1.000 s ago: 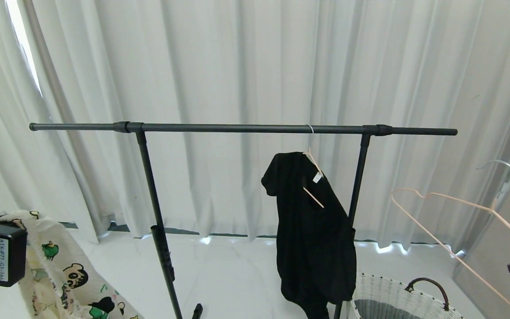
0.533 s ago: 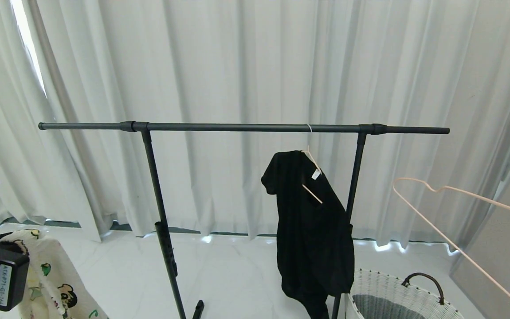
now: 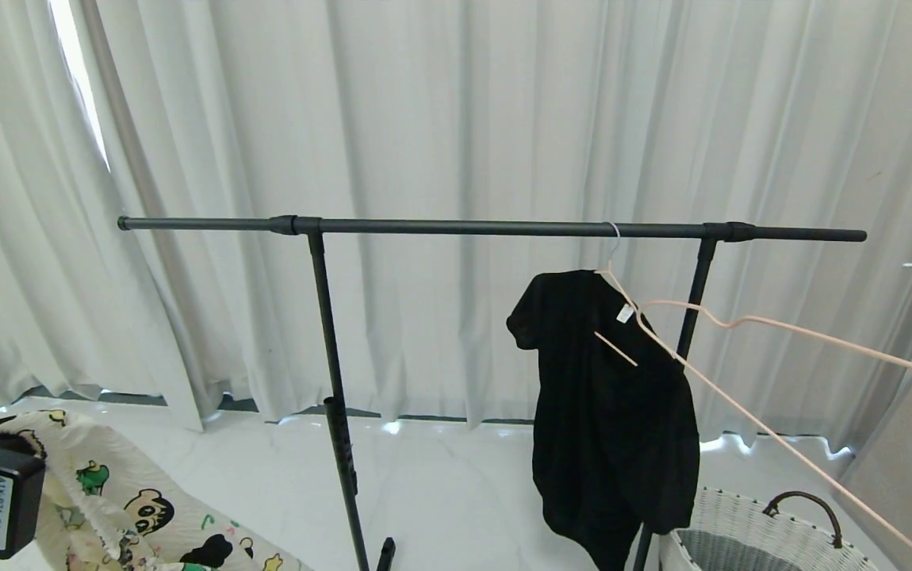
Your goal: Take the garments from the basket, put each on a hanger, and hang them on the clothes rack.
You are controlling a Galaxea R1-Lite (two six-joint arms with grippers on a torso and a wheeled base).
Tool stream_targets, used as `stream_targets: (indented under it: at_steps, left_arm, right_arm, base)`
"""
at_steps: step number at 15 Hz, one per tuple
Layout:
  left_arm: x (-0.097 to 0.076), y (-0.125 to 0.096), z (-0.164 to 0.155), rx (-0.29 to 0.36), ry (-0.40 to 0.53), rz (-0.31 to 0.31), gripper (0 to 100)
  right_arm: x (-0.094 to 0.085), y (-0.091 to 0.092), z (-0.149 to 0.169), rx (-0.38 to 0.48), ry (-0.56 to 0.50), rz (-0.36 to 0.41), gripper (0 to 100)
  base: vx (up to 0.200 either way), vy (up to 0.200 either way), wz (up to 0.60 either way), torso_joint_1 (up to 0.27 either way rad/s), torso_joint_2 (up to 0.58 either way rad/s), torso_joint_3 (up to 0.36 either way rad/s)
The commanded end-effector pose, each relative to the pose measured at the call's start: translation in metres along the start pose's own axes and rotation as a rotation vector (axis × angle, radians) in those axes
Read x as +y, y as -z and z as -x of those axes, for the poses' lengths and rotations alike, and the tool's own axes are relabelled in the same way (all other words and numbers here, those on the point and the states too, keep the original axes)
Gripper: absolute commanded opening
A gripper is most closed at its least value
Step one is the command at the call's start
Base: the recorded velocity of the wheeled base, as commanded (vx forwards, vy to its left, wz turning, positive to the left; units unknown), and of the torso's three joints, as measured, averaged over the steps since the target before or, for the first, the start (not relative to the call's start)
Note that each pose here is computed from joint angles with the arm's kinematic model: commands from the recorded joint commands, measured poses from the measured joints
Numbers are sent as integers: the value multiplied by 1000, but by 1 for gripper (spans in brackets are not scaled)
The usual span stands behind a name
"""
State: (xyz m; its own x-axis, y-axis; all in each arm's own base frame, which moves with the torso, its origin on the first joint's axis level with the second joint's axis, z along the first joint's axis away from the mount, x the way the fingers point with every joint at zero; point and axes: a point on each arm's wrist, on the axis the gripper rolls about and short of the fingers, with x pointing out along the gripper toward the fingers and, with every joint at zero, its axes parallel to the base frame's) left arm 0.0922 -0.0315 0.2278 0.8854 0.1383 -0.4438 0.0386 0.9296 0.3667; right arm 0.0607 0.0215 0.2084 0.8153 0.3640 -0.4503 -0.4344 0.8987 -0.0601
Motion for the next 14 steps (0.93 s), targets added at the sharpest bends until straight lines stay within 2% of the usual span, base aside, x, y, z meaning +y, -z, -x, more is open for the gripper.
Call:
stream_targets:
  at_steps: [1, 3, 5, 7, 8, 11, 14]
  left_arm:
    - [-1, 1, 0, 1, 8, -8, 0]
    - [-8, 2, 3, -23, 68, -43, 0]
    - [-19, 4, 6, -45, 159, -105, 0]
    - [-30, -2, -3, -18, 180, -130, 0]
    - [-36, -9, -11, -21, 178, -109, 0]
    - [-54, -45, -46, 23, 113, 78, 0]
    - [-60, -72, -71, 39, 65, 134, 0]
  right_arm:
    - [8, -9, -14, 39, -134, 36, 0]
    - [21, -16, -27, 35, -270, 27, 0]
    - [38, -24, -41, 33, -382, 12, 0]
    - [54, -29, -52, 50, -467, -4, 0]
    - [60, -29, -55, 62, -493, -4, 0]
    - [74, -30, -55, 90, -571, 5, 0]
    - [86, -34, -51, 91, -644, -27, 0]
  base:
    - [0, 0, 0, 0, 0, 0]
    - [0, 0, 0, 0, 0, 0]
    - [0, 0, 0, 0, 0, 0]
    - [0, 0, 0, 0, 0, 0]
    - [0, 0, 0, 0, 0, 0]
    - [0, 0, 0, 0, 0, 0]
    - [0, 0, 0, 0, 0, 0]
